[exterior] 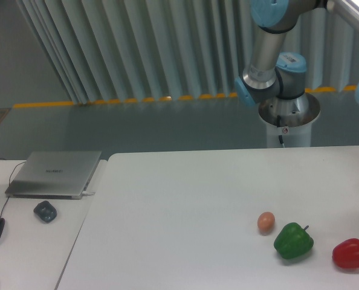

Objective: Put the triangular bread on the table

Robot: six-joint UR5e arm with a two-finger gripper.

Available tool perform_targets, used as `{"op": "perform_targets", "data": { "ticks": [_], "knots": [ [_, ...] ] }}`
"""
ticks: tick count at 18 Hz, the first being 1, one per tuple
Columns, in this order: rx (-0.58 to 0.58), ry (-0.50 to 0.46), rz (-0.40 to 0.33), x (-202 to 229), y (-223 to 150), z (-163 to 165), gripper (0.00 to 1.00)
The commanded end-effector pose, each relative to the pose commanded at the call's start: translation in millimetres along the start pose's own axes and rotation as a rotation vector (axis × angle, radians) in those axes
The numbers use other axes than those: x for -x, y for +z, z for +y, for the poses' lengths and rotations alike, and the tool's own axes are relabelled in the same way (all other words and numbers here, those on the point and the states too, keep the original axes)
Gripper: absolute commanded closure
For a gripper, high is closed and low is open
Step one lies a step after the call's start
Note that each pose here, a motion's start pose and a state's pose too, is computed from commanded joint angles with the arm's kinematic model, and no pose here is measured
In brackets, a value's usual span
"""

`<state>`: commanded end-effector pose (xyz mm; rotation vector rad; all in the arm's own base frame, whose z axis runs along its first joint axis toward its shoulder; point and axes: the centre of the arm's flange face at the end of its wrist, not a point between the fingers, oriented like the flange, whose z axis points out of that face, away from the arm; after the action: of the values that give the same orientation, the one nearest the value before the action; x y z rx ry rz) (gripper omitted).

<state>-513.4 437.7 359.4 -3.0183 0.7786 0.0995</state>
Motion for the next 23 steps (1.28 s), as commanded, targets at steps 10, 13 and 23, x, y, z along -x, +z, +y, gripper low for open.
{"op": "perform_targets", "data": {
  "ticks": [10,13,23],
  "knots": [
    [0.038,-0.006,0.001,-17,-12,33,0.0],
    [0.033,-0.072,-0.022,-31,-21,67,0.0],
    [0.02,-0.204,-0.044,-35,-32,145,0.0]
  ]
}}
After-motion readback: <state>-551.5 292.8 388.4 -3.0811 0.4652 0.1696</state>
